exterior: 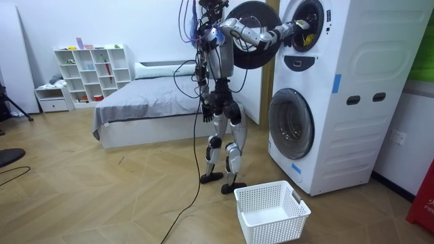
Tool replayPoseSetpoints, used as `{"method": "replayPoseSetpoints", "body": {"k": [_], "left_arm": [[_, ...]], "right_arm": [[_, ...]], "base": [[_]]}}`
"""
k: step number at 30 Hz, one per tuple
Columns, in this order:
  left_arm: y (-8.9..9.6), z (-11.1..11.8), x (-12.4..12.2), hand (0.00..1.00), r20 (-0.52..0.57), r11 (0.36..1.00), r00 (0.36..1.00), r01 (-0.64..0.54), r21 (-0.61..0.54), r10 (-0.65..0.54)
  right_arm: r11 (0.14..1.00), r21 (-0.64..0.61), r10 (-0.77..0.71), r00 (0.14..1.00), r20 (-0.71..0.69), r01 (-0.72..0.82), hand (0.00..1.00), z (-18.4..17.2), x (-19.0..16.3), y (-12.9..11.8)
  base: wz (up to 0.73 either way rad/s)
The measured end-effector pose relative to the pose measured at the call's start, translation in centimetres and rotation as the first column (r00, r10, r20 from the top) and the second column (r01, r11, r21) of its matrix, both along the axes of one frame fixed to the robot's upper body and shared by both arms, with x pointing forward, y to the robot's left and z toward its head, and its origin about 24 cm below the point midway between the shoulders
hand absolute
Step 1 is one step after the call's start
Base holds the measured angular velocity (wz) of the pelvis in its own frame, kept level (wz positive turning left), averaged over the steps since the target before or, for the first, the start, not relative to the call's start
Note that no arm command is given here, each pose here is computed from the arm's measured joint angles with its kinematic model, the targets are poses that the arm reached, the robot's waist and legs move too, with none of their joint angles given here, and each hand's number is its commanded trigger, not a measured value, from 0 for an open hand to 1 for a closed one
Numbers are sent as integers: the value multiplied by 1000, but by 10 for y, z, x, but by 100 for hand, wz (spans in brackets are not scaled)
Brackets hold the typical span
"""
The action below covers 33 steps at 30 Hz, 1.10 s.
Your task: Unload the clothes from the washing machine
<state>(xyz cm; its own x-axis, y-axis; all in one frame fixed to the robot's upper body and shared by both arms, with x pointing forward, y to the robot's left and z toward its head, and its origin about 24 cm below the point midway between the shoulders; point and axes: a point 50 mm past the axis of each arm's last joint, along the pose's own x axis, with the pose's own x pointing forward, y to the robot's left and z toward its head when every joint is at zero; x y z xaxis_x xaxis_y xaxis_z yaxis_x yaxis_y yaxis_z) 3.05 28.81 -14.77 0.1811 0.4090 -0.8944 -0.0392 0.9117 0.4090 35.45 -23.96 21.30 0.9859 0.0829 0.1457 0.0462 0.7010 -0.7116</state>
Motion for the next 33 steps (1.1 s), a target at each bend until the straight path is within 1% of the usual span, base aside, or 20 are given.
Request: {"method": "replayPoseSetpoints", "body": {"k": [6, 10, 14, 20, 22, 26, 29, 30, 32, 33], "left_arm": [[1, 0, -9, 0, -21, 1000, 1000, -5, 5, 5], [3, 1, -7, 0, -10, 1000, 1000, -22, 9, 22], [3, 1, -1, 0, 6, 1000, 1000, -24, 7, 24], [2, 1, 0, 0, 11, 1000, 999, -31, 0, 31], [2, 1, 0, 0, 12, 999, 999, -37, 2, 37], [3, 0, -9, 0, -10, 999, 999, -48, 2, 48], [4, 0, -17, 0, -31, 998, 998, -59, 10, 59], [5, 1, -20, 0, -39, 998, 997, -69, 12, 70], [6, 1, -22, 0, -49, 996, 995, -85, 13, 85], [6, 1, -26, 0, -59, 995, 994, -94, 15, 94]], "right_arm": [[1000, -1, 1, 1000, 2, -1, 0, 0, 0, 0], [1000, -4, 9, 1000, 23, -9, 0, 6, 0, 2], [1000, -5, 24, 997, 78, -23, 0, 18, -4, 9], [996, 70, 46, 994, 95, -52, 0, 20, -5, 12], [992, 115, 38, 995, 88, -48, 0, 20, -4, 6], [979, 200, -41, 999, 8, 38, 0, 5, 4, -17], [963, 241, -107, 992, -61, 119, 0, -8, 5, -38], [950, 272, -134, 987, -92, 154, 0, -14, 5, -48], [938, 301, -144, 984, -107, 170, 0, -17, 5, -56], [934, 325, -126, 987, -97, 151, 0, -13, 7, -54]], "base": [[7], [-1], [-3], [-5], [0], [3], [3], [0], [8], [23]]}}
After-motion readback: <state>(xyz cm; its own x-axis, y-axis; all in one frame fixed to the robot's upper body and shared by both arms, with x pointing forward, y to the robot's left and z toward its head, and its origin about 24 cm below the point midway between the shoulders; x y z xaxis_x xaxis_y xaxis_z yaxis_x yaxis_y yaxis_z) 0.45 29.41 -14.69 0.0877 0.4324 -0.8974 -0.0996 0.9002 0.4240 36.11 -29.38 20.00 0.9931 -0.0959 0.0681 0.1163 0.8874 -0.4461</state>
